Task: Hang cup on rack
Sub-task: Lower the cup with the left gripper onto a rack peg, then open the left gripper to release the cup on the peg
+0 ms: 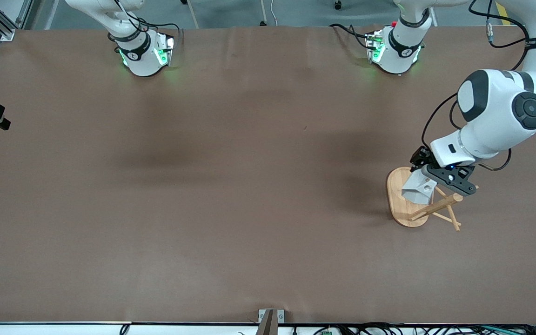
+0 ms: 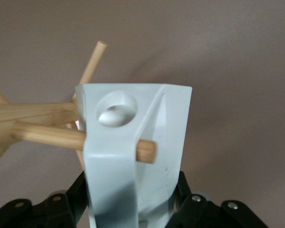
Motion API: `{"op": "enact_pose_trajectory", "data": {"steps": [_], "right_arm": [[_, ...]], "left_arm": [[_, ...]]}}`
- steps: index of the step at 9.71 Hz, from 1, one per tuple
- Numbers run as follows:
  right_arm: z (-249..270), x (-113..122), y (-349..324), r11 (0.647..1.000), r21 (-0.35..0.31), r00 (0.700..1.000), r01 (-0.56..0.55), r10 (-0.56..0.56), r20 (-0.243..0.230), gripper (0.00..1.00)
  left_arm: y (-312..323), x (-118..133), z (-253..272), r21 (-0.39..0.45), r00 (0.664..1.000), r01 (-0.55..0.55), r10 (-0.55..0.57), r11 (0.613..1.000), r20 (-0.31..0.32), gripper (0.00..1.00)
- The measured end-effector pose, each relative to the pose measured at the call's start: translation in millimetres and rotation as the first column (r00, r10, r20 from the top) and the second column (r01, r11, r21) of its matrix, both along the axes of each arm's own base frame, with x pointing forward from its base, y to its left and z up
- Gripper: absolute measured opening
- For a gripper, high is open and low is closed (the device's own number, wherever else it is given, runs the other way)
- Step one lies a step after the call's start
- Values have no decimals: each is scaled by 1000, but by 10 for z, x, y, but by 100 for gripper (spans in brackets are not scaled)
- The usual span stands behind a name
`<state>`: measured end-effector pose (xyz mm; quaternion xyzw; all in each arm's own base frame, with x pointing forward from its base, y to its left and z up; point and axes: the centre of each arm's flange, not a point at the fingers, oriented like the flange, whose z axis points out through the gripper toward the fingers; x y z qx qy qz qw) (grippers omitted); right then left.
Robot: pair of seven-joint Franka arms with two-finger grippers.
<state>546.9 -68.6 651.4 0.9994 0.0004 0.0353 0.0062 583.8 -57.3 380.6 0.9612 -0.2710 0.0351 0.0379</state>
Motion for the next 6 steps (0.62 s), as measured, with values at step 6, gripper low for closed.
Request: {"op": "enact_pose_trajectory", "data": {"steps": [6], "right_arm": [[7,8,0,1000,-1,1000,0,0,8,100]], "left_arm": [[106,143,208,-21,997,-59,60,998,46,100]]}}
